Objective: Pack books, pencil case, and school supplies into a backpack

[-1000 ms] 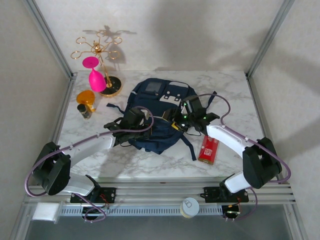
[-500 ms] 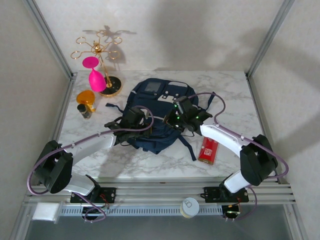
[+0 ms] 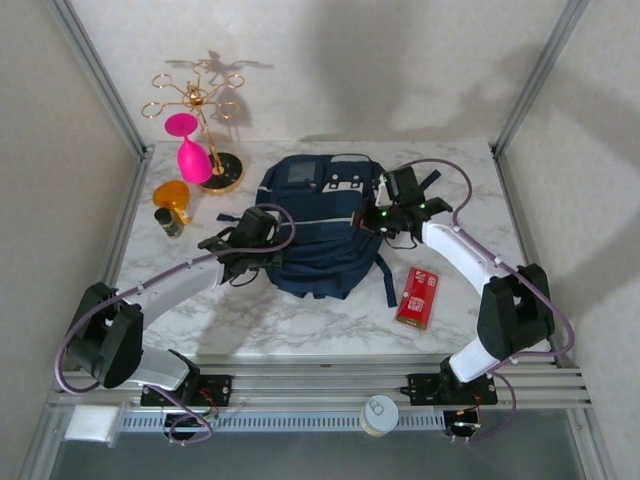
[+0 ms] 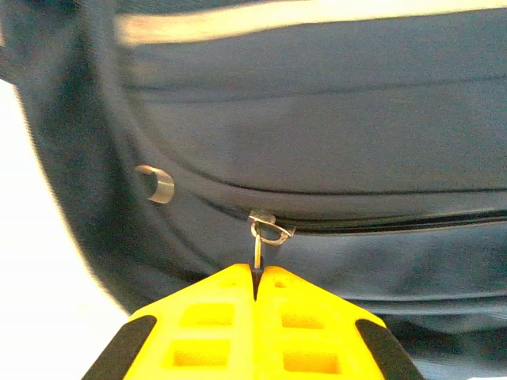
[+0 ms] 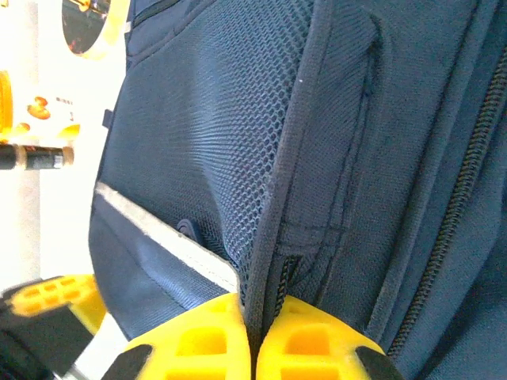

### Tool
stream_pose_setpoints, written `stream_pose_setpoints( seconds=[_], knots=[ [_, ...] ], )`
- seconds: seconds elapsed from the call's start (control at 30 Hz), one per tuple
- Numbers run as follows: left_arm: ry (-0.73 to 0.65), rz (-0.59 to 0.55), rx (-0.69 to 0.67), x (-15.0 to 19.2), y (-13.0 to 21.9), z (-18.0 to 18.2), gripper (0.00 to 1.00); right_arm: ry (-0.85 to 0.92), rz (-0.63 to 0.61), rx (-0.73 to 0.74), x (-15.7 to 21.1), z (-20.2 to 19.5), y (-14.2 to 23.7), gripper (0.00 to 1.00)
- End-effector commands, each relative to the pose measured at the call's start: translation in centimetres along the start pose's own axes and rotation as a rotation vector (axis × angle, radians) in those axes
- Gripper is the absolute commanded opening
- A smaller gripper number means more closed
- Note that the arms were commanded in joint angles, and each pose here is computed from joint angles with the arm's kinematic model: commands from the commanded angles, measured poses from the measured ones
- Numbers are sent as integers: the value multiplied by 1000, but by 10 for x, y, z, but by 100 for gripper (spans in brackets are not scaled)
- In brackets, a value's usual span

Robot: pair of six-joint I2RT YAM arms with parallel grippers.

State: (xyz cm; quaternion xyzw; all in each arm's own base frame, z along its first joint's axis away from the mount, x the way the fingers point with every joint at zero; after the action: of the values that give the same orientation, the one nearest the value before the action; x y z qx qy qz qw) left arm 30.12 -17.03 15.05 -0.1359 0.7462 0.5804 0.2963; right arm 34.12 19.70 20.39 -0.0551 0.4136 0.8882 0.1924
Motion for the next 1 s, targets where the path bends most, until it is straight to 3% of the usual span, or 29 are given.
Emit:
stream_pose_setpoints(
  seconds=[0.0, 0.1, 0.2, 0.3, 0.37, 0.4, 0.5, 0.6, 0.77, 0.97],
  knots=[
    [-45, 11, -100, -9, -4, 23, 0, 166, -78, -17, -38, 1, 8, 0],
    [-37, 0, -110, -21, -16, 35, 0, 198, -31, -94, -42, 7, -4, 0],
    [-57, -7, -23, -29, -25, 23, 0, 202, -10, -93, -38, 5, -13, 0],
    [-72, 5, 63, -26, -19, 4, 2, 193, -28, -61, -36, 2, -4, 19],
    [-55, -4, 110, -22, -5, -5, 31, 151, -45, -13, -33, -6, 7, 37],
    [-28, -2, 124, -18, 3, -8, 37, 122, -48, 11, -29, -13, 13, 46],
    [44, -53, 155, -9, 30, -23, 44, -15, -91, 124, -13, -47, 37, 65],
    [133, -128, 286, -5, 47, -59, 48, -165, -165, 213, 9, -86, 67, 78],
    [145, -98, 533, 9, 33, -153, 50, -432, -179, 294, 55, -155, 91, 83],
    [60, 56, 625, 46, -20, -244, 45, -558, -139, 252, 103, -188, 83, 82]
  ],
)
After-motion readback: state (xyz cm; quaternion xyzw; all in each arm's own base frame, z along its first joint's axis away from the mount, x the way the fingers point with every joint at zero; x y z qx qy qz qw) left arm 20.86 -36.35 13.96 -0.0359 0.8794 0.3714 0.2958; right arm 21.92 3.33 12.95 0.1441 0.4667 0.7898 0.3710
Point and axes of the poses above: each hand's point on the last joint's axis, 136 mm out from that joint toward the fingers, its own y axis back along the fingers, its own z axis along the line the jaws close on, x = y × z, the point moved 5 cm from there along y, back along the fingers, and after that the axes turned 10 degrees about -y, right-handed, at the moved point
